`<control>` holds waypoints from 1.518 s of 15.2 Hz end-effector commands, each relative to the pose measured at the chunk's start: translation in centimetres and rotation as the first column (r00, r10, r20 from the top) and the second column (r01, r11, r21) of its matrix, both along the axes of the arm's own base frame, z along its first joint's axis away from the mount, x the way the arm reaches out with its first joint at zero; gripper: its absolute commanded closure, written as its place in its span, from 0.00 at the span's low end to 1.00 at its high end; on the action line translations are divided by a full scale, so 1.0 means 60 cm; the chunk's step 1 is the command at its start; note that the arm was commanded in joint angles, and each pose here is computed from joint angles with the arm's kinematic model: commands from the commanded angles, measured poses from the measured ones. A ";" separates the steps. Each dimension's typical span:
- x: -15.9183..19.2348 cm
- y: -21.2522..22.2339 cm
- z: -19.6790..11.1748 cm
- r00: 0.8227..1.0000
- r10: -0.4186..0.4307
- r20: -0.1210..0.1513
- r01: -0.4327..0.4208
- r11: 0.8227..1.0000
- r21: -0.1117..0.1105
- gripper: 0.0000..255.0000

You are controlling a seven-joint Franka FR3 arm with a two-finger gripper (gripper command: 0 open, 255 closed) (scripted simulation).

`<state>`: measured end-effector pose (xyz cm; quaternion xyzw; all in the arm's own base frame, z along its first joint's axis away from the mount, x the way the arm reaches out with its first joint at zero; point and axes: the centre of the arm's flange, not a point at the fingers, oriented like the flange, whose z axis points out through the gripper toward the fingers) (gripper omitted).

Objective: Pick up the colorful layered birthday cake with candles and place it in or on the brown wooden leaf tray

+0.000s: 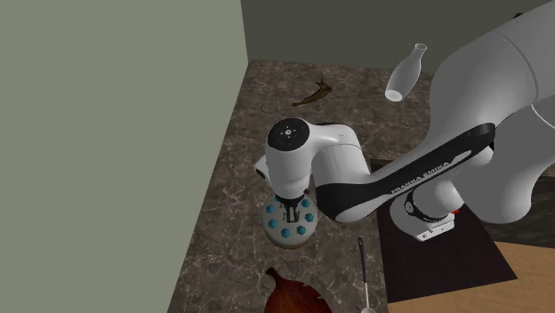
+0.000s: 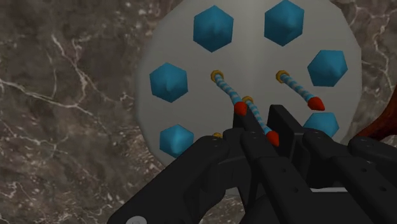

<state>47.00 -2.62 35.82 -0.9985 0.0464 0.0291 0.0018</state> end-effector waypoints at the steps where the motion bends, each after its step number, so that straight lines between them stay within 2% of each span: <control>1: 0.000 0.000 0.014 1.000 0.000 0.000 0.000 1.000 0.000 1.00; 19: 0.000 0.000 0.167 1.000 0.000 0.000 0.000 1.000 0.000 1.00; 23: 0.006 0.086 0.185 1.000 0.000 0.000 0.000 1.000 0.000 1.00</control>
